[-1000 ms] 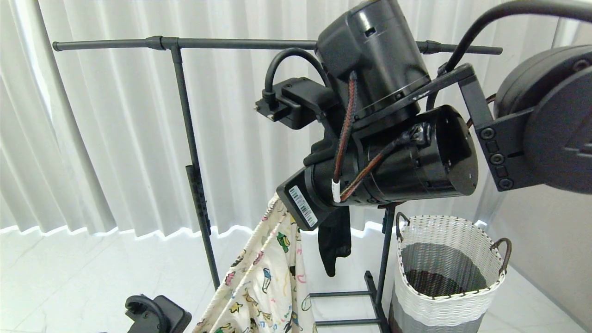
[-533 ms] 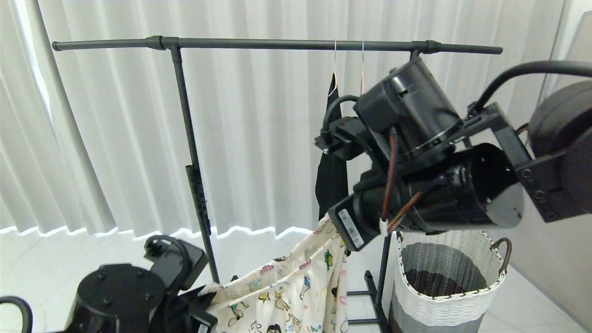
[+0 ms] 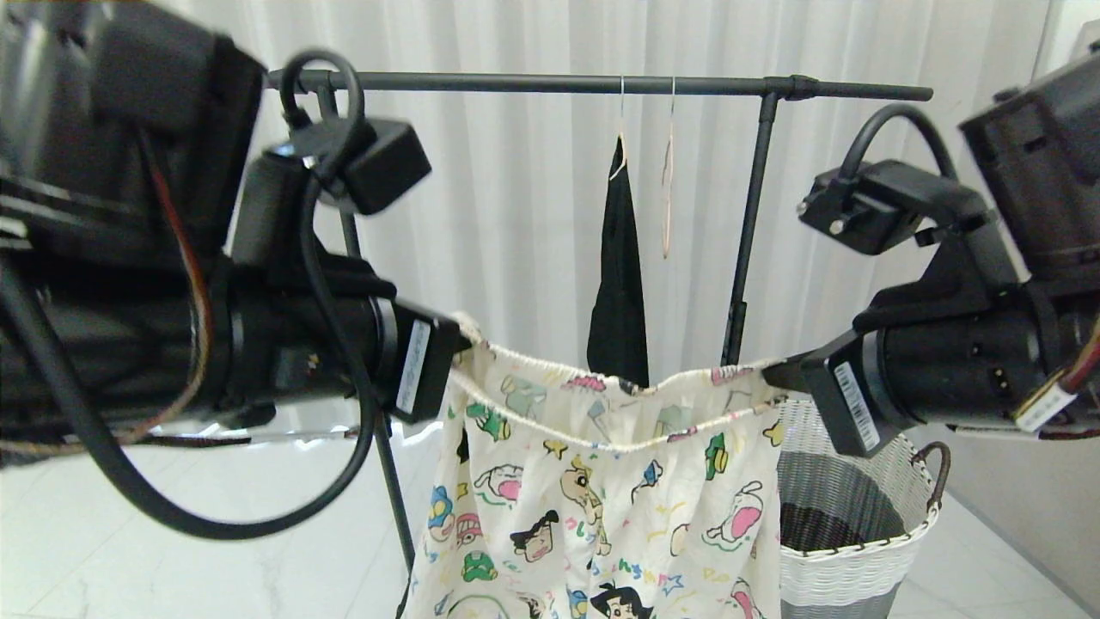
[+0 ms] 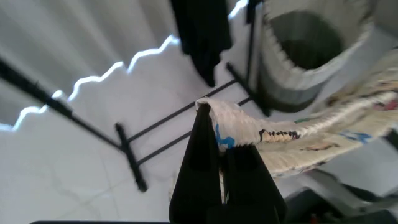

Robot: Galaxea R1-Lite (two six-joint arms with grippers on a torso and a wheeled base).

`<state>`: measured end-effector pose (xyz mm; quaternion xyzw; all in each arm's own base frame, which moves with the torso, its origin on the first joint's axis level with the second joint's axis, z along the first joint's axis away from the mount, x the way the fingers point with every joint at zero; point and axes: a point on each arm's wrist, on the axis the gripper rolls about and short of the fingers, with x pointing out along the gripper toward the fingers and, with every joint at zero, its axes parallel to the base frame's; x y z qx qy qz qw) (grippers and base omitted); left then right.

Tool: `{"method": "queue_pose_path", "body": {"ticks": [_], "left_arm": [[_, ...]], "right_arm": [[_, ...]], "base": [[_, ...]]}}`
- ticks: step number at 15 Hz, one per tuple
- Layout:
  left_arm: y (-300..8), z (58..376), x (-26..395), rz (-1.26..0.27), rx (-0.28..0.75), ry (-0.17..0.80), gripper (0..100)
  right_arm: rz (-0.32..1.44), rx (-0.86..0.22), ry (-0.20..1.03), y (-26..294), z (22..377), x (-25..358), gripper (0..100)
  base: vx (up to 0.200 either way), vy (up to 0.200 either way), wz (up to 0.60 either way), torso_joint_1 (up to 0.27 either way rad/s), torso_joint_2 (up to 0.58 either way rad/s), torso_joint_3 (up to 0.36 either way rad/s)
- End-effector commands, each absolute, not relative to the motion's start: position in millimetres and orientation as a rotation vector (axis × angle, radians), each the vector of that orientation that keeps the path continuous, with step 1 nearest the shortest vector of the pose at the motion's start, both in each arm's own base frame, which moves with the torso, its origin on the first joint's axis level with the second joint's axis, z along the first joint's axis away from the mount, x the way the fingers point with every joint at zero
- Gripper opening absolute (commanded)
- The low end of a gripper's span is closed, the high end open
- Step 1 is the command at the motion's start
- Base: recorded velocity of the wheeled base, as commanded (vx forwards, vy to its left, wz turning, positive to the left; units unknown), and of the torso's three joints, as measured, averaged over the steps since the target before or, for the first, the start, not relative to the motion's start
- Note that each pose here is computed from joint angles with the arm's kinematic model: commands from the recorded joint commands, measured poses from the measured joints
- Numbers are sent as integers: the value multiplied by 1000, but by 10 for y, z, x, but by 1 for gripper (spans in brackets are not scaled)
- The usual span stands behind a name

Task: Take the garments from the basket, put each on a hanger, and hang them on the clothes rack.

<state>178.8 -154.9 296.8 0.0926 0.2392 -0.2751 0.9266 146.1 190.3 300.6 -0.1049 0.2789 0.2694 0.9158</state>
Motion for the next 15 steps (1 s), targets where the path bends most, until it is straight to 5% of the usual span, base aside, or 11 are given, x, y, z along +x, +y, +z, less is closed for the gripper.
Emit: {"method": "queue_pose_path", "body": {"ticks": [1,6,12,15], "left_arm": [[-1636,3261,1924,-610,160,464,0],[-1492,3298,1743,-571,170,435,0],[-1495,3302,1657,-575,180,422,0],[-1618,3320,1751,-602,211,344,0]], "right_arm": [[515,-159,477,1742,3306,1559,0],[571,-102,276,1670,3897,1706,0],[591,-166,374,1367,3905,1383,0],[760,-180,420,1264,3920,1027,0]], "base": [[0,0,0,0,0,0],[0,0,0,0,0,0],[0,0,0,0,0,0],[0,0,0,0,0,0]]}}
